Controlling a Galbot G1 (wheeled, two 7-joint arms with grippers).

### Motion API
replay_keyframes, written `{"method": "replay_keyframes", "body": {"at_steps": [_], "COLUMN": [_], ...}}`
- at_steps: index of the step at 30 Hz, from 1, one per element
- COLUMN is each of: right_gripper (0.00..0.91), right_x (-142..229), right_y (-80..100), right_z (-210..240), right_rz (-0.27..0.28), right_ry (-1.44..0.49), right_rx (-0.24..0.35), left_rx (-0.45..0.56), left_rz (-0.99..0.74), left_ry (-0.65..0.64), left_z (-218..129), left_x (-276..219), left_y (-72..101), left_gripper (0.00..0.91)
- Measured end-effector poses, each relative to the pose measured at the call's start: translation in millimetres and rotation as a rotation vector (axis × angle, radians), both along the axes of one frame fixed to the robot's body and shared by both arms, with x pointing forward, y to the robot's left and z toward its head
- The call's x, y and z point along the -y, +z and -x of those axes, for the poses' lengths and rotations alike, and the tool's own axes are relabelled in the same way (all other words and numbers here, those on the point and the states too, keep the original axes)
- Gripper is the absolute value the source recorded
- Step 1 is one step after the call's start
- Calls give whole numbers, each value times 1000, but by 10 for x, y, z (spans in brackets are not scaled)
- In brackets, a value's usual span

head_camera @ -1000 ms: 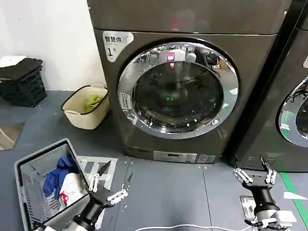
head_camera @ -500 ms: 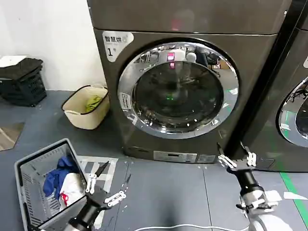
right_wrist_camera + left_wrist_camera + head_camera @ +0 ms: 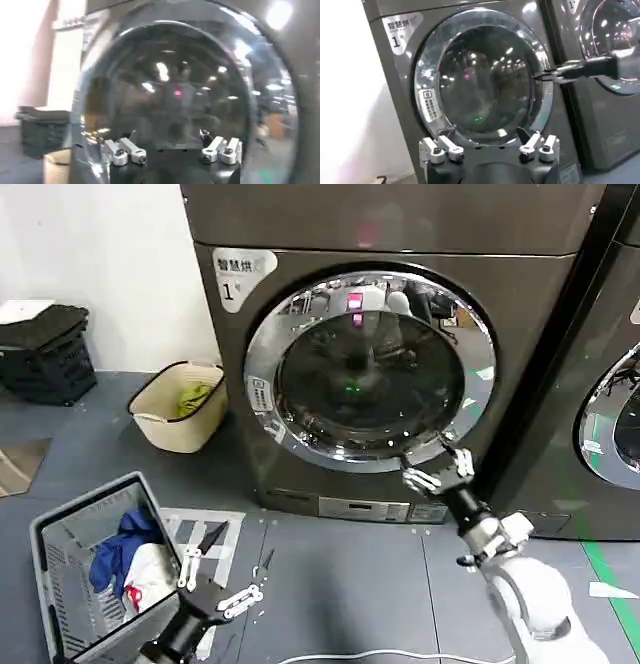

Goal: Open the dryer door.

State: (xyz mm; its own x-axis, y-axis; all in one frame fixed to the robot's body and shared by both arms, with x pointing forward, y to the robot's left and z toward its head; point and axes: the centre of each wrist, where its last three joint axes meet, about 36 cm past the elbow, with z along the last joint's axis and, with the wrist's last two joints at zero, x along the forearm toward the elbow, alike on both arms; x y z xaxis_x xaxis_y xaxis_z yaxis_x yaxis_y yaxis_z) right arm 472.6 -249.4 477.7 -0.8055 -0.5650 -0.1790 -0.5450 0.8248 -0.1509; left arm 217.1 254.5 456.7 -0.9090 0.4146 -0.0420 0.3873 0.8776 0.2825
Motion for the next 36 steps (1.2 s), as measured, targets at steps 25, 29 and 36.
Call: {"method": "replay_keyframes", "body": {"at_steps": [25, 29, 36], "right_gripper": [907, 907, 907], "right_x": [-524, -634, -821], "right_y": [28, 59, 125], "right_z": [-741, -820, -965], "right_rz": [45, 52, 63], "right_ry": [198, 216, 240], "right_rx": [-6, -2, 6], "left_rx": [3, 4, 6], "left_rz": [1, 3, 4], "left_ry": [-1, 1, -1], "left_z": [44, 47, 38], "left_x": [17, 20, 21], "left_y": [42, 43, 47], "left_gripper": [907, 907, 907]}}
